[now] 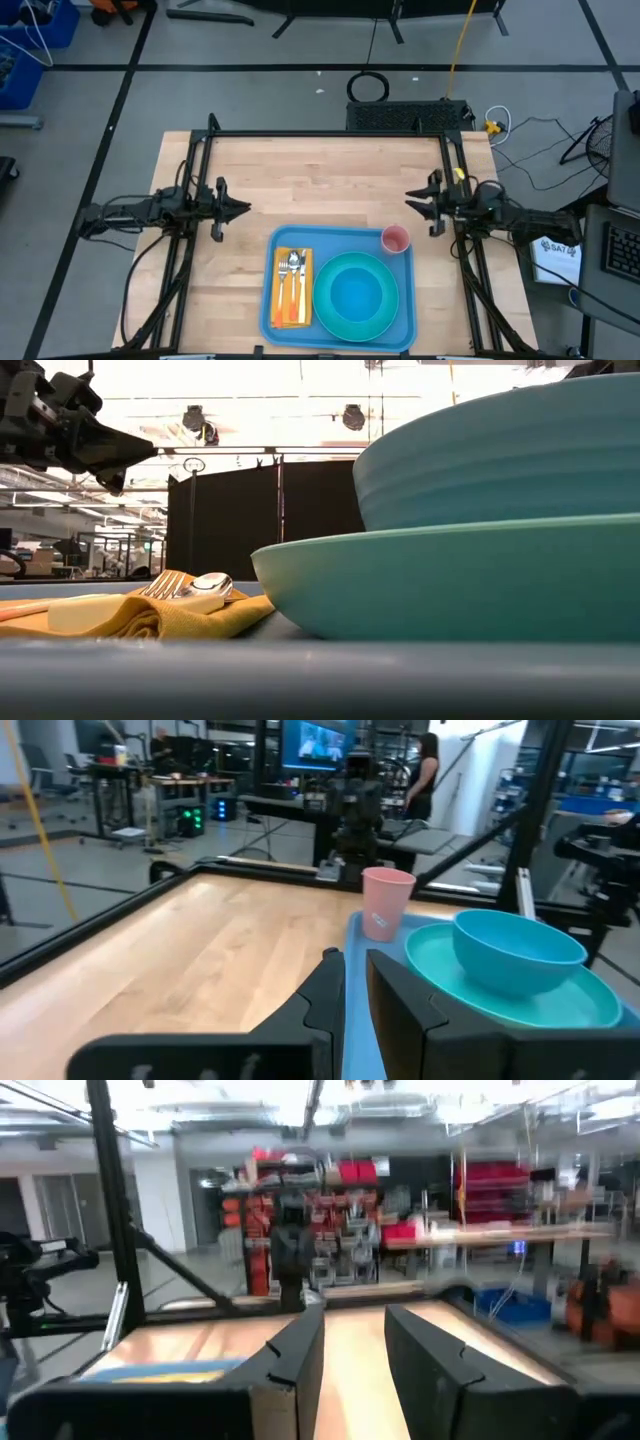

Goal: Set up tray
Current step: Return to Home Position

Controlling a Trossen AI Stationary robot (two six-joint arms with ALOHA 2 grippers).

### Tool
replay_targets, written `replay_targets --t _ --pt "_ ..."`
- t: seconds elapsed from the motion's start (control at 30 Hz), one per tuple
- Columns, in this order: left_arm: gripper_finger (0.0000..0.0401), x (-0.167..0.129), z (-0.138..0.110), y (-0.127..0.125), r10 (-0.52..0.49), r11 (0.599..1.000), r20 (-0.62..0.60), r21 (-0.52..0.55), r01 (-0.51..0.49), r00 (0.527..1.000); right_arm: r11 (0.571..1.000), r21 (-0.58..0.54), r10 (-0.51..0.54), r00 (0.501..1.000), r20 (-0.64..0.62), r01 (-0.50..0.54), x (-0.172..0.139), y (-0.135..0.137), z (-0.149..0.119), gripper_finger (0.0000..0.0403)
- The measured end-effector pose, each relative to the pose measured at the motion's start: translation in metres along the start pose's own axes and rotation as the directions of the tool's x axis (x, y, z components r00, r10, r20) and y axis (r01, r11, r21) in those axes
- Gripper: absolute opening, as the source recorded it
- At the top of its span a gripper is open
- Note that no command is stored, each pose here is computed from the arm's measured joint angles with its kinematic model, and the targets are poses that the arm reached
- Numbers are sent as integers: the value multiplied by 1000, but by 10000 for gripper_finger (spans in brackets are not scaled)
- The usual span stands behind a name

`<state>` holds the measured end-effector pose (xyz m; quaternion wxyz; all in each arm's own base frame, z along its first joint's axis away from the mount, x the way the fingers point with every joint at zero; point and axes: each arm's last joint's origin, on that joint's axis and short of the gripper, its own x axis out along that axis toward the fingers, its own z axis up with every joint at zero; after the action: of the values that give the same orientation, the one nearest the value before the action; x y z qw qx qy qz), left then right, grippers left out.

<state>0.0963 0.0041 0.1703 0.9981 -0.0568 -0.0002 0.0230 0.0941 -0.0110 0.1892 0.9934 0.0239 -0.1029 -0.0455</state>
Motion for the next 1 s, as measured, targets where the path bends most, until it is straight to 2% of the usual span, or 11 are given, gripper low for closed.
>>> replay_targets --t 0.07,0.17,0.37,0.57,1.0 --pt "47 0 0 1 -18 1000 -3 -1 18 1000 1000 24 -3 999 36 2 0 0 2 100" --pt "47 0 0 2 -9 1000 -3 -1 9 1000 999 42 -5 1000 25 4 0 -1 0 100" --pt "47 0 0 4 12 1000 -2 3 -12 1000 988 44 148 989 6 -148 0 3 -1 100" --pt "47 0 -1 6 76 997 0 -18 -76 997 988 58 143 989 -33 -141 0 3 -5 100" --pt "47 1 2 5 53 998 28 -23 -52 998 984 56 170 985 -40 -167 0 4 -5 100"
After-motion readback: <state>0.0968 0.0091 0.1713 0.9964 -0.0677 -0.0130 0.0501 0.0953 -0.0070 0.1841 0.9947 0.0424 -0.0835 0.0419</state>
